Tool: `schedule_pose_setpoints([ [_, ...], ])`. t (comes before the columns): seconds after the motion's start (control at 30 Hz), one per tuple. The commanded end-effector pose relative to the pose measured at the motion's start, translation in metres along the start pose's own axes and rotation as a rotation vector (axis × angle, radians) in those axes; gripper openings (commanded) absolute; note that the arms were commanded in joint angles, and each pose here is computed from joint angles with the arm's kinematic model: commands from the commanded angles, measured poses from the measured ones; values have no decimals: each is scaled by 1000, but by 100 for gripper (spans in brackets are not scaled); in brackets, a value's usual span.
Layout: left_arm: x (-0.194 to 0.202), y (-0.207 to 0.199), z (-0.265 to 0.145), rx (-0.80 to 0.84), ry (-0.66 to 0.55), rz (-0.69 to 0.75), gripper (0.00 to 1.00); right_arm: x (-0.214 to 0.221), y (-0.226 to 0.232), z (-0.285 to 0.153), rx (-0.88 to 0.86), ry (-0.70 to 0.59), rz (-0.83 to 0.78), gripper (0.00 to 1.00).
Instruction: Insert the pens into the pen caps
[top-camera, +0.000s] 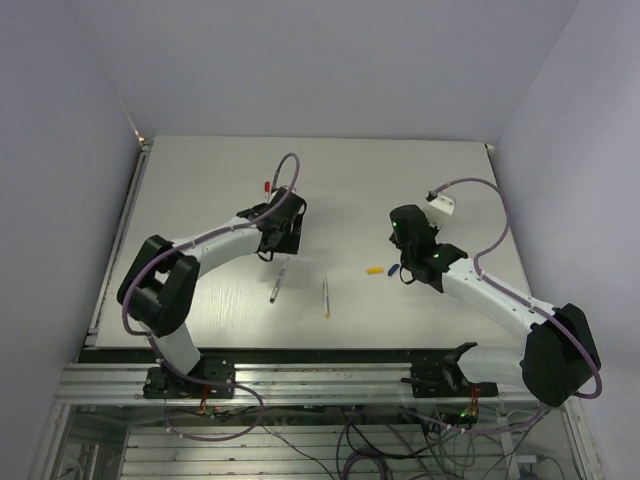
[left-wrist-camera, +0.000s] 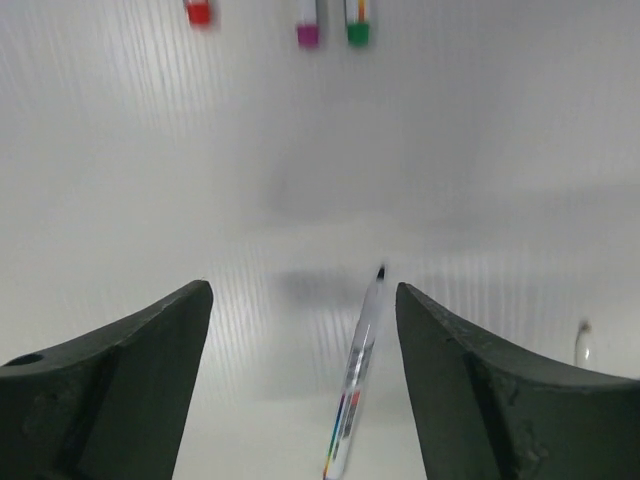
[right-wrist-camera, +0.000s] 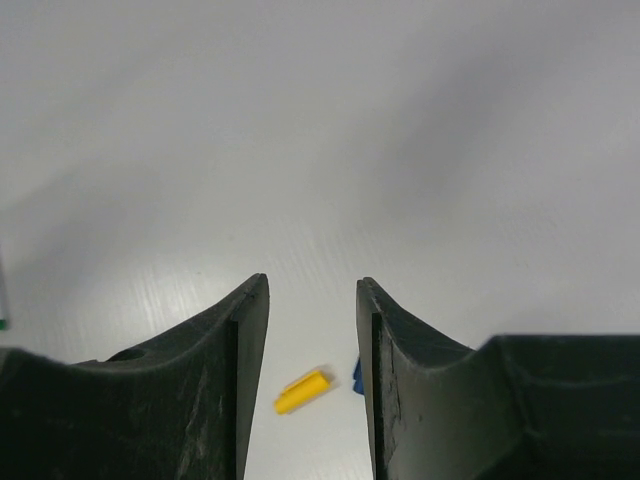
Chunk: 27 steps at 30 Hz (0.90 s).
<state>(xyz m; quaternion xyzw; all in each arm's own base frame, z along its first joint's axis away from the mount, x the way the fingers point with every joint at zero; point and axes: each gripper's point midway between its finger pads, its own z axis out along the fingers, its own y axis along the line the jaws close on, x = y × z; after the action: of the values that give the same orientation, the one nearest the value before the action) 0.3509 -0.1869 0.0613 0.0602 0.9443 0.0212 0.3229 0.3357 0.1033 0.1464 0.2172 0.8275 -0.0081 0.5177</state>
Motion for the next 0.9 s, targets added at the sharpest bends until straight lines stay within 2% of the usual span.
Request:
schedule_pose_setpoints([
  [0.0,22,-1,-24,44,50,-19,85,16,-25,1,58,39,44,39],
  [0.17,43,-5,-29,49,94,20,83,29,-35,3,79,63,51,38],
  [0.6,72,-32,-21,147,152,41,78,45,-51,5,127,83,66,36],
  [0.87,90,-27,-20,101,204,79,71,46,-51,7,134,84,73,35],
])
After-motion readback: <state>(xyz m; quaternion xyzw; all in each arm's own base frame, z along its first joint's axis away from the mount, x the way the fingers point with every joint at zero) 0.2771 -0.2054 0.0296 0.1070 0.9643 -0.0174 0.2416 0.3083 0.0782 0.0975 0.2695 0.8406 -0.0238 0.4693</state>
